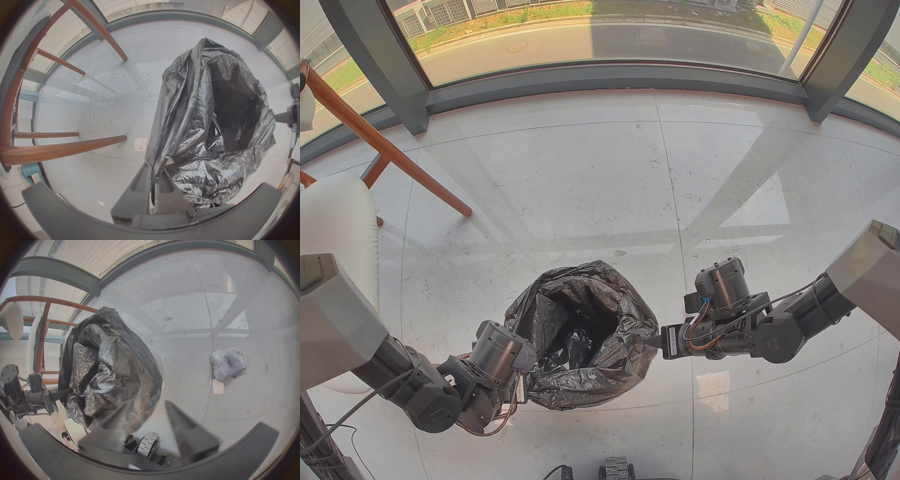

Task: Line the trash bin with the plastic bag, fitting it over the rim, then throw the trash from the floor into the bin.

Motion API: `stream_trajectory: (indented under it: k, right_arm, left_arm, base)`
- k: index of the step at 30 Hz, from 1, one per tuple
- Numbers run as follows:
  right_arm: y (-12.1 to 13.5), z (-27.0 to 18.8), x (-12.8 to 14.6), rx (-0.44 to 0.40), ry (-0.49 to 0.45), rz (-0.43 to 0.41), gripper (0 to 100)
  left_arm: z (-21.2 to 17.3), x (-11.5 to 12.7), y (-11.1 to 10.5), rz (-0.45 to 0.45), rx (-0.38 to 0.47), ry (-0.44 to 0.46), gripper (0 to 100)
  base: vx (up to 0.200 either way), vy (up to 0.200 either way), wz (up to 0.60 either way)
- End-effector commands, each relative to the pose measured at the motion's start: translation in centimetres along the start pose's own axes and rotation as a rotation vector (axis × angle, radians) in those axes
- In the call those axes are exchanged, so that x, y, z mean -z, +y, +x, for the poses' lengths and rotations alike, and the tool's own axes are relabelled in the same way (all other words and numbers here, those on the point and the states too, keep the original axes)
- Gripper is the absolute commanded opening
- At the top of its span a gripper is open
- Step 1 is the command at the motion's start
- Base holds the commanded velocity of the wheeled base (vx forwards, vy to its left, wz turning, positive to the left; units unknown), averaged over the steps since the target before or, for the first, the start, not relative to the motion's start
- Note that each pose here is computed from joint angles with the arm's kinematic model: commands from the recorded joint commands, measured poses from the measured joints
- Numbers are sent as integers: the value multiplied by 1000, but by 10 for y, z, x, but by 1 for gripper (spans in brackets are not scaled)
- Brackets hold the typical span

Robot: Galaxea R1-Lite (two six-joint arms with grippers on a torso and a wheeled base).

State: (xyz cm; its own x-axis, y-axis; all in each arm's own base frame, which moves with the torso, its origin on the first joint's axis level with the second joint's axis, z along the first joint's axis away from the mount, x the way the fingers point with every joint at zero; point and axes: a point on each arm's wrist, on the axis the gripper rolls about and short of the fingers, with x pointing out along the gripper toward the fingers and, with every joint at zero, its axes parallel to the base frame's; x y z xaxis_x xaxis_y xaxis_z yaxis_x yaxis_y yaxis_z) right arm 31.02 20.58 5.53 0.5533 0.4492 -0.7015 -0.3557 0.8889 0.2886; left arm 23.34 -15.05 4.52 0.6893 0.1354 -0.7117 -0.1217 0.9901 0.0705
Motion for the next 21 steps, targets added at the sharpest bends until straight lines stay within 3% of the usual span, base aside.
stream_trajectory:
  k: [1,9,10,17,21]
  right_arm:
    - [2,-33,-11,-14,-62,21,100]
    - [-8,-76,-1,-3,-93,52,100]
    - [-8,-77,-1,-3,-93,52,100]
    - [-15,-109,5,3,-138,64,100]
    - [-21,-127,3,11,-181,79,100]
  left_arm:
    - [3,2,-2,7,-1,1,0]
    - [1,0,-1,-4,0,-7,0]
    - [1,1,-1,-3,-1,-5,100]
    - [-12,-6,5,-18,15,-34,100]
    - [-14,6,18,10,-9,-7,100]
  base:
    - [0,0,0]
    - [0,0,0]
    - [0,0,0]
    - [0,0,0]
    - [0,0,0]
